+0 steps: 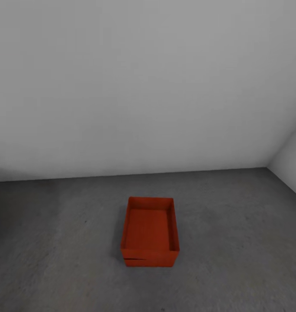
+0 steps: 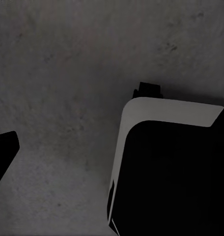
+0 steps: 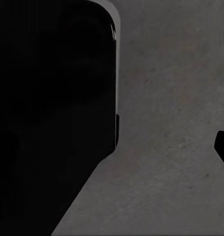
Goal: Move the two storage containers from the living room to the garage. In the garage, place one container on the floor and stack the other container on top of it (either order is fine).
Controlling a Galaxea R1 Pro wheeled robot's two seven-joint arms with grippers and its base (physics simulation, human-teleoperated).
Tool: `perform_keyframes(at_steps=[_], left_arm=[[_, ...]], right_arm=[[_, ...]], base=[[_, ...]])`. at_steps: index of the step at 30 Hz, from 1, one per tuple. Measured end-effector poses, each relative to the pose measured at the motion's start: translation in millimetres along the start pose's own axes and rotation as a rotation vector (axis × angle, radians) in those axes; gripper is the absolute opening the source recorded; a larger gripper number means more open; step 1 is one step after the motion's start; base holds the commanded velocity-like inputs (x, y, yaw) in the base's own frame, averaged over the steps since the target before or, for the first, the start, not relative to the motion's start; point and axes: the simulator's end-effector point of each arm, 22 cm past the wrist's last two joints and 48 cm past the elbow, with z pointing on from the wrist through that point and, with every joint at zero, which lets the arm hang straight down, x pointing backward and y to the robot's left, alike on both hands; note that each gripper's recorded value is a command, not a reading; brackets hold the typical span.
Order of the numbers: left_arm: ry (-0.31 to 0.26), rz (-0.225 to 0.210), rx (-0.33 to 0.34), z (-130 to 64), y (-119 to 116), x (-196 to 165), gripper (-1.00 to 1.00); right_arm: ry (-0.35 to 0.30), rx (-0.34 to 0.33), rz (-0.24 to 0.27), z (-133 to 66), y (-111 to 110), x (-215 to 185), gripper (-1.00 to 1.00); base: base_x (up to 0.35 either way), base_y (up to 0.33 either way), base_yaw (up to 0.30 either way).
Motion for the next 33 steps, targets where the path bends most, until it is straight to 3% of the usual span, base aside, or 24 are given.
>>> perform_keyframes(at_steps=[33], left_arm=[[-0.053, -0.01, 0.007, -8.1, -1.4, -21.8, 1.0]], right_arm=[[-0.055, 0.005, -0.003, -0.7, -4.8, -21.4, 1.0]], base=[[0.0, 0.0, 0.0]])
